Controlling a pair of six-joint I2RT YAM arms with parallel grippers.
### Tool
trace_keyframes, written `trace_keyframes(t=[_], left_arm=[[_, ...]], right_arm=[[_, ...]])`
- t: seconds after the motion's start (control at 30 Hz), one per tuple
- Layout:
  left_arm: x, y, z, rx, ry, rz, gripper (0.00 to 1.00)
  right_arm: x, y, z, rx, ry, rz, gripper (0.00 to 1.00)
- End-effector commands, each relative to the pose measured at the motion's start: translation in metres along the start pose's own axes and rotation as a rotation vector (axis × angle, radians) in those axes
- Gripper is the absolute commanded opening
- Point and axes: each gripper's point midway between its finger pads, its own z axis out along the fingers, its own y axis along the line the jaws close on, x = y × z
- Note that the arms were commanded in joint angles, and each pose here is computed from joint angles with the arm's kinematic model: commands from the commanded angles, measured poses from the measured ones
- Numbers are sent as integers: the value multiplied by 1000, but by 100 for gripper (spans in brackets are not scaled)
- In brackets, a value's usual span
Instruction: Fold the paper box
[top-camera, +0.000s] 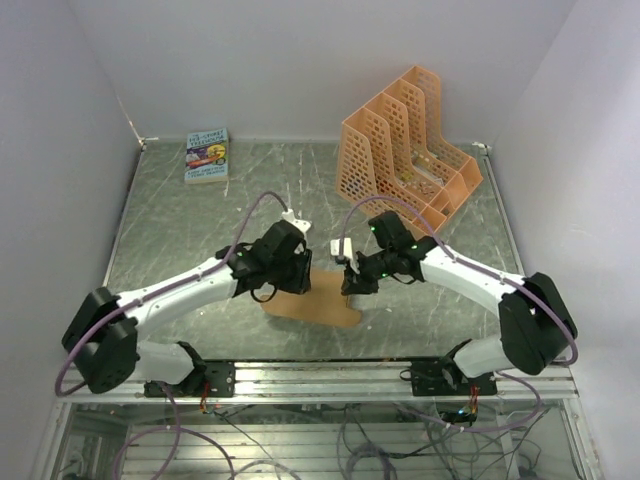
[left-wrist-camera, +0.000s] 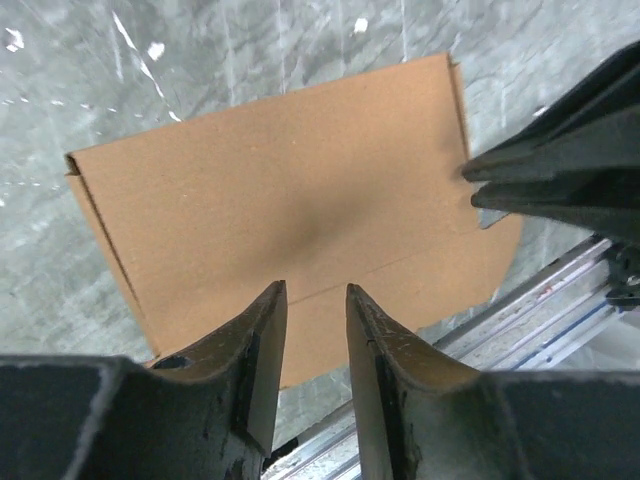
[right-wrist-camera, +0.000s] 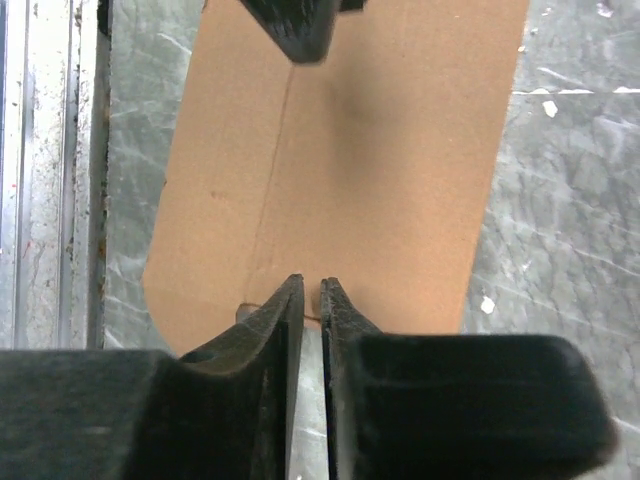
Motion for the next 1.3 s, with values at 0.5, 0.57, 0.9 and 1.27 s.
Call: trace_keyframes(t=[0.5,0.57,0.9,1.27], left_arm=[[-5,73,-10,16,-154,-225,65],[-1,73,-4,32,-130,-232,65],[3,74,13,67,-104,-275,55],[-10,81,7,49,-190,-343,55]], right_arm=[[56,-34,-20,159,144,222,11],[51,-33,-11,141,148,210,11],[12,-76,9,115,87,199,12],[-14,-153,-50,262,0,207,25]])
